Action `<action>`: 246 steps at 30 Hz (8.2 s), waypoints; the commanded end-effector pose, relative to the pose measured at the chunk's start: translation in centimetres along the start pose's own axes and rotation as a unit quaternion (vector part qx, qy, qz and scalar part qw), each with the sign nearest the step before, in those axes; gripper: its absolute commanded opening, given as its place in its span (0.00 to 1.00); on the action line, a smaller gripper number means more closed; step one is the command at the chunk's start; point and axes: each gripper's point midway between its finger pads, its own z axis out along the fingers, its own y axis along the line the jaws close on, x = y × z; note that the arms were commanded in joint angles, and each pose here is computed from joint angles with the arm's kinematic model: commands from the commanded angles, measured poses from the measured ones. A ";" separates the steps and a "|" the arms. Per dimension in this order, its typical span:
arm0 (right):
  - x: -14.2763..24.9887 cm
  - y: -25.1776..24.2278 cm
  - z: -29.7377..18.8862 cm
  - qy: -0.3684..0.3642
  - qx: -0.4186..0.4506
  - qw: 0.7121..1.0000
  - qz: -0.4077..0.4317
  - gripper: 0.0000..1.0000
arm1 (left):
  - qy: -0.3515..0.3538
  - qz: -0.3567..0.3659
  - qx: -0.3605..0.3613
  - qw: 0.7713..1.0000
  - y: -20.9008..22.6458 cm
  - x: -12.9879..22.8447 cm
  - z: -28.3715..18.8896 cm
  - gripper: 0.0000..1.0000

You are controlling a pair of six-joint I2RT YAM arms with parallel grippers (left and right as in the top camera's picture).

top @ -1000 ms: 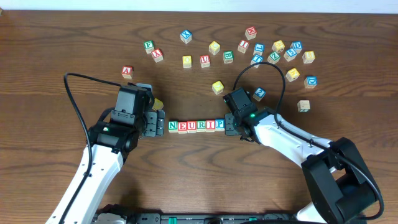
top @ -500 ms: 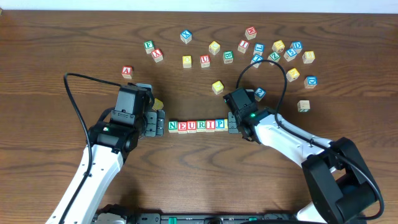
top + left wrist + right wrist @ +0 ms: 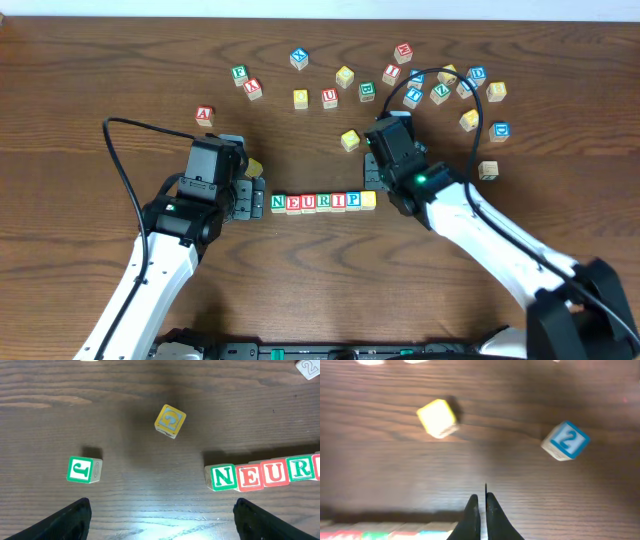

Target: Spell out NEURIPS

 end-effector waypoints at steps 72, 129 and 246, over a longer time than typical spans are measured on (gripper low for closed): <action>12.0 7.4 3.3 0.126 0.003 0.989 -0.081 0.01 | 0.028 0.002 -0.008 1.000 0.0 0.2 1.7 0.90; 12.8 9.3 1.4 0.140 -0.039 0.985 -0.095 0.01 | 0.028 0.002 -0.008 1.000 0.0 0.3 1.7 0.89; 1.2 -0.3 -1.5 -0.035 0.105 0.994 0.010 0.01 | 0.089 0.020 0.096 0.991 -6.9 2.1 10.1 0.08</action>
